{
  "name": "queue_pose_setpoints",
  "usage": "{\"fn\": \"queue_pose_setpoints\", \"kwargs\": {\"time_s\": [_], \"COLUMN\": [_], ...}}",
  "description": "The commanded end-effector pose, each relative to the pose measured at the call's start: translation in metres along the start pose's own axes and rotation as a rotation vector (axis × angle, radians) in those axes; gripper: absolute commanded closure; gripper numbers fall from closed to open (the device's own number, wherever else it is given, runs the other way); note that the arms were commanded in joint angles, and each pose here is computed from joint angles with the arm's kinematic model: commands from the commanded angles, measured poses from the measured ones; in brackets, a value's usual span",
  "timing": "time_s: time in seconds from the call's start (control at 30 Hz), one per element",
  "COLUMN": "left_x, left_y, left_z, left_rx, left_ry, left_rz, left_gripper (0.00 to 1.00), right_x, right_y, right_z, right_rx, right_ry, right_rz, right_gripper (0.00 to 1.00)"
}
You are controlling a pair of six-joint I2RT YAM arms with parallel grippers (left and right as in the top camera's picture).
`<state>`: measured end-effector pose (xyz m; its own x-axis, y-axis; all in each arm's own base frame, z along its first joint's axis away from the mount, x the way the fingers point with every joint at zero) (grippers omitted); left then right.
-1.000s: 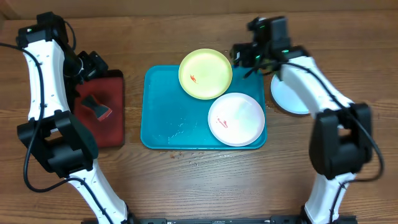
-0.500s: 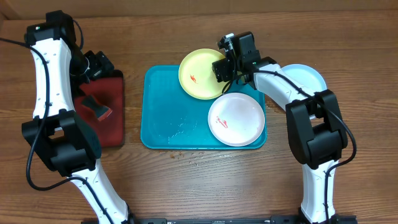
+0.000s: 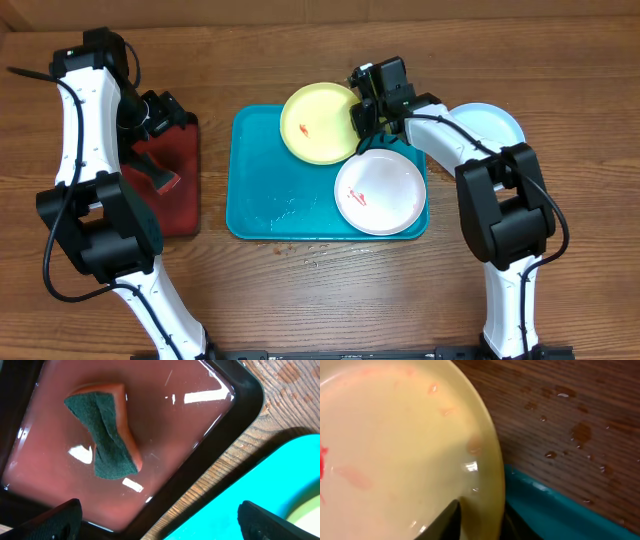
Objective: Clean dirty plates on tray and stack at the side
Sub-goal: 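Move the right gripper to the yellow plate rim and grasp it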
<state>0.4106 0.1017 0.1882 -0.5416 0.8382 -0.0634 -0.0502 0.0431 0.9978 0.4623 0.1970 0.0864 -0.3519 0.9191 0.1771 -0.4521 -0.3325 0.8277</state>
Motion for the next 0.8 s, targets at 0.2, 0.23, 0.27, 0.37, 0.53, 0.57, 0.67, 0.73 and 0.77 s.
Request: {"fn": "queue_pose_setpoints", "kwargs": {"time_s": [0.2,0.23,0.27,0.37,0.53,0.57,0.67,0.73,0.77], "left_x": [-0.001,-0.001,-0.001,-0.001,-0.002,-0.002,-0.002,-0.003,-0.002], "left_y": [0.004,0.004,0.004,0.004,0.004,0.004,0.004,0.004,0.004], "left_z": [-0.003,-0.003,-0.003,-0.003,-0.001,0.000,0.001,0.000,0.000], "left_rx": [-0.010,-0.010,-0.009,-0.009,-0.022,-0.027,-0.030,-0.029,-0.024], "left_ry": [-0.027,-0.027,-0.027,-0.027,-0.027,-0.027,-0.028,-0.028,-0.027], "left_rz": [0.011,0.011,0.012,0.012,0.007,0.005,0.003,0.000,0.001], "left_gripper": [0.00,0.00,0.00,0.00,0.00,0.00,0.00,0.00,0.00], "right_x": [0.075,0.084,0.090,0.106,0.115,0.115,0.114,0.111,0.110], "right_y": [-0.008,-0.009,-0.009,-0.009,-0.009,-0.009,-0.010,-0.012,-0.013], "right_z": [-0.017,-0.019,-0.021,-0.030,-0.029,-0.027,-0.023,-0.023,-0.023], "right_rx": [0.055,0.061,0.069,0.102,0.082,0.071,0.044,0.026,0.019], "right_ry": [0.050,0.052,0.048,0.042,0.059,0.061,0.069,0.068,0.070], "right_rz": [0.086,0.095,0.097,0.106,0.121,0.124,0.113,0.090,0.085], "right_gripper": [0.85,0.85,0.85,0.85,0.67,0.66,0.63,0.63,0.63]}}
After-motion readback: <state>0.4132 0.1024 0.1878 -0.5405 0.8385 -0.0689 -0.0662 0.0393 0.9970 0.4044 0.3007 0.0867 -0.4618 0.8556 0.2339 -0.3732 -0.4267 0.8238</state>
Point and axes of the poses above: each gripper's point midway between its finger pads, its own y axis back along the fingers, its own x axis along the line the jaws close on, z = x × y, the point moved 8 cm from there along y, back along the fingers, and after that the axes turned 8 degrees about -y, right-handed, at the moved point
